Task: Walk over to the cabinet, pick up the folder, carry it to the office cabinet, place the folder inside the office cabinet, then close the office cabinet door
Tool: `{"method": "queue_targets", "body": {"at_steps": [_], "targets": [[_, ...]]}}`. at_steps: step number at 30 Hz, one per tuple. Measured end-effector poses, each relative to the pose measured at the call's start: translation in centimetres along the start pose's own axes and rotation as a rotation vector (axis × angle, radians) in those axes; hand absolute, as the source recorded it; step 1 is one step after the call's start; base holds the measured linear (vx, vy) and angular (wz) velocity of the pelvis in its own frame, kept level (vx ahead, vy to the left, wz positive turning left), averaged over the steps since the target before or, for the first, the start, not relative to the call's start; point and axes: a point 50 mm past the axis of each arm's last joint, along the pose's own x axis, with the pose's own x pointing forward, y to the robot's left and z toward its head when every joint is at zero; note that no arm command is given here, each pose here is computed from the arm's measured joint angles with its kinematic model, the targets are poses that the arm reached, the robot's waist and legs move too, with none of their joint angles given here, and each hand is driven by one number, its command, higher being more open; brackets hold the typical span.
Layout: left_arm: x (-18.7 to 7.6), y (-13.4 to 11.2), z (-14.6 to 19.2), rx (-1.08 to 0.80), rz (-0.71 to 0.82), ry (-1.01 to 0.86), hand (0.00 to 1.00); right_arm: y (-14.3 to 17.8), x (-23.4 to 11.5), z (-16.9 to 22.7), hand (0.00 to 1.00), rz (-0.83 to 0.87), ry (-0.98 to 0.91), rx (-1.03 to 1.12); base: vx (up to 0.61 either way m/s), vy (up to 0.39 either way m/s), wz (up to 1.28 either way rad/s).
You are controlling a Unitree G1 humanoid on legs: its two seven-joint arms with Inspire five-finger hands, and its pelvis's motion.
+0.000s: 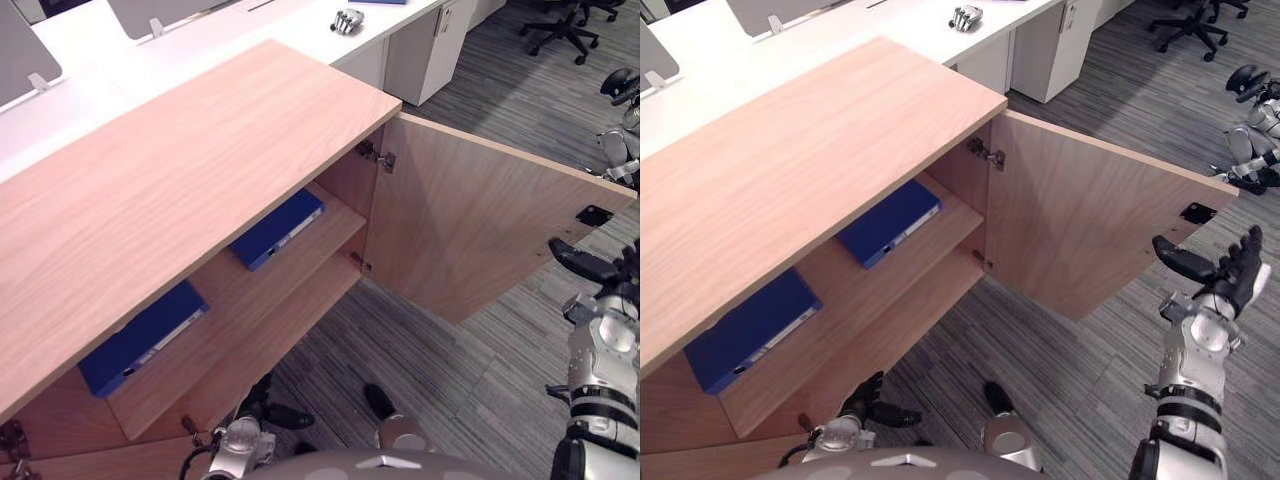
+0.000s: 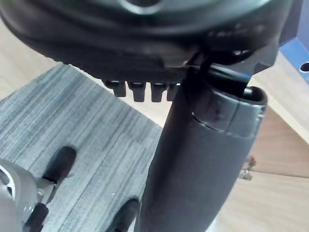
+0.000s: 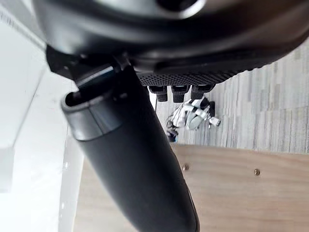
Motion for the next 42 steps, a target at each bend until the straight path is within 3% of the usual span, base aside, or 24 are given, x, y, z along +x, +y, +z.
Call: {"method": "queue_targets", "body": {"at_steps": [6, 22, 29, 35, 42], "targets": [[-0.4, -0.1, -1.7, -0.001, -0.004, 0.049, 1.0, 4.5, 1.6, 1.5, 1.0, 0.135, -0.008, -0.044, 0.02, -0.05, -0.27], [-0.6, 0.3, -2.2, -0.001, 0.023, 0.065, 1.0, 10.3, -0.4, 1.9, 1.0, 0.283, -0.035, 0.019, 0.04, -0.063, -0.16], [-0.1, 1.0, -0.5, -0.026, 0.053, 0.014, 1.0, 8.4, -4.8, 0.6, 1.0, 0.337, -0.069, 0.067, 0.08, -0.051, -0.02], [0.6, 0.1, 2.5, 0.005, 0.029, -0.077, 1.0, 7.8, -8.8, -1.1, 1.0, 0.354, -0.039, 0.147, 0.03, -0.03, 0.04], [0.4, -0.3, 2.0, 0.001, 0.023, -0.062, 1.0, 6.4, -12.7, -2.1, 1.0, 0.301, -0.004, 0.206, 0.03, -0.027, 0.14]]}}
